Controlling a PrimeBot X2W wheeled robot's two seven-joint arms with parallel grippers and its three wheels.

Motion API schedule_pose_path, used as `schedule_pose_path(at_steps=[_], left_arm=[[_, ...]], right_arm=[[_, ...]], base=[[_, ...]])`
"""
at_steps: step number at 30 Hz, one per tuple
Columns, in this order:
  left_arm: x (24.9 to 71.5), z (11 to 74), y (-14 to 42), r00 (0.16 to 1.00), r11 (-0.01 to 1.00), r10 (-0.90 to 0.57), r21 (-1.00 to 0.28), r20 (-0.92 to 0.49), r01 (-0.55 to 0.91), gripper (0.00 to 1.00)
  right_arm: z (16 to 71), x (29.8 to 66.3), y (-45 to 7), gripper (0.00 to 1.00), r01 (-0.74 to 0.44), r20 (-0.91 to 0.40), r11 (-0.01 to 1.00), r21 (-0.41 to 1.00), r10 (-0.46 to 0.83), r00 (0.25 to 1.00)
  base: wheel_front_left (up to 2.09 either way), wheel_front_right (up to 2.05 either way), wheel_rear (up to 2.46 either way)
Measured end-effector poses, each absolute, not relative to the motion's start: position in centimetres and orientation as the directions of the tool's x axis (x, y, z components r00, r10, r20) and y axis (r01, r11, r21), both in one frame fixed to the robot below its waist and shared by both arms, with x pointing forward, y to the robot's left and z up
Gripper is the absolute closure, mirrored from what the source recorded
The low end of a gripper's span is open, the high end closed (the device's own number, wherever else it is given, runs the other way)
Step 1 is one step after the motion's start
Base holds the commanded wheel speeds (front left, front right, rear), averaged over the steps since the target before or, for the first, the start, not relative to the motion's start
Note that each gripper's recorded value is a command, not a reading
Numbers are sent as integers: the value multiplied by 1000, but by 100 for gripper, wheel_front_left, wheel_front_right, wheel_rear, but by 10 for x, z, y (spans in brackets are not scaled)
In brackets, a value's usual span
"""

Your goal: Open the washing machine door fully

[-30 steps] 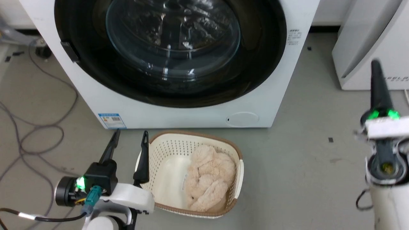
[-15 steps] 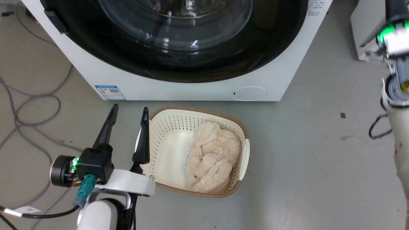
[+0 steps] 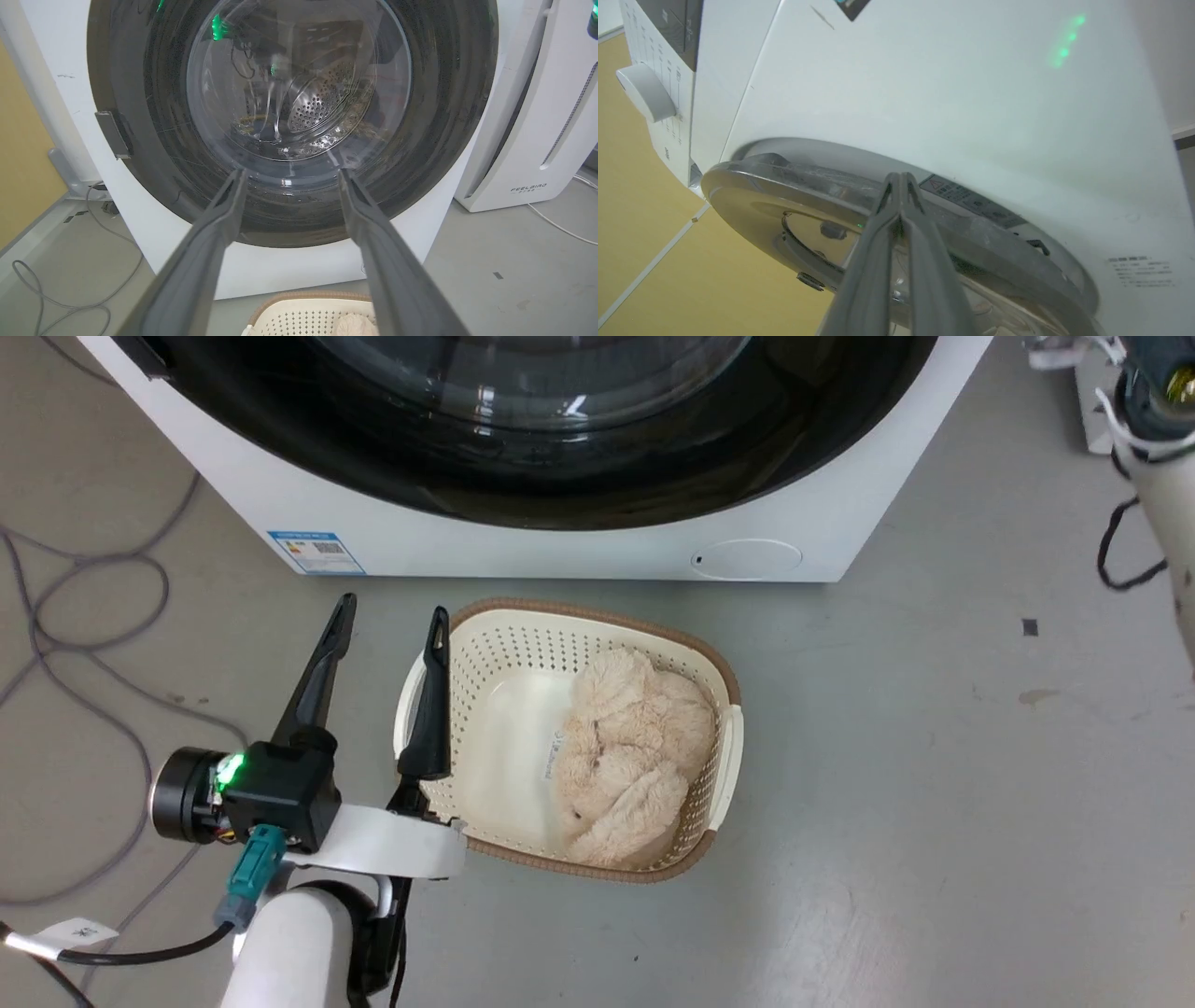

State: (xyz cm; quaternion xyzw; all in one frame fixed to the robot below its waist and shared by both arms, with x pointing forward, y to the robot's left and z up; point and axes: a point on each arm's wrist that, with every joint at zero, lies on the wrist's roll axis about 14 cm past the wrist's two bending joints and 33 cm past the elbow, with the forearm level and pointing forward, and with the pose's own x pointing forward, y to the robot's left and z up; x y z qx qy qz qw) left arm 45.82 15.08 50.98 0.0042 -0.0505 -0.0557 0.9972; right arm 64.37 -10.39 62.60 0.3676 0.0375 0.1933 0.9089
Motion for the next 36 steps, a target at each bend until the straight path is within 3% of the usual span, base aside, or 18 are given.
schedule_pose_path(at_steps=[13, 26, 36], left_arm=[[471, 502, 143, 984, 990, -140, 10, 111, 140, 0], [476, 504, 137, 978, 988, -156, 8, 137, 157, 0], [479, 508, 127, 970, 983, -181, 1, 164, 183, 0]], right_arm=[[618, 667, -75, 100, -323, -121, 688, 650, 513, 850], [614, 660, -68, 100, -320, -313, 668, 671, 648, 694], [616, 647, -65, 100, -303, -378, 627, 718, 716, 586]], base=[[0, 0, 0], [0, 0, 0], [0, 0, 0]])
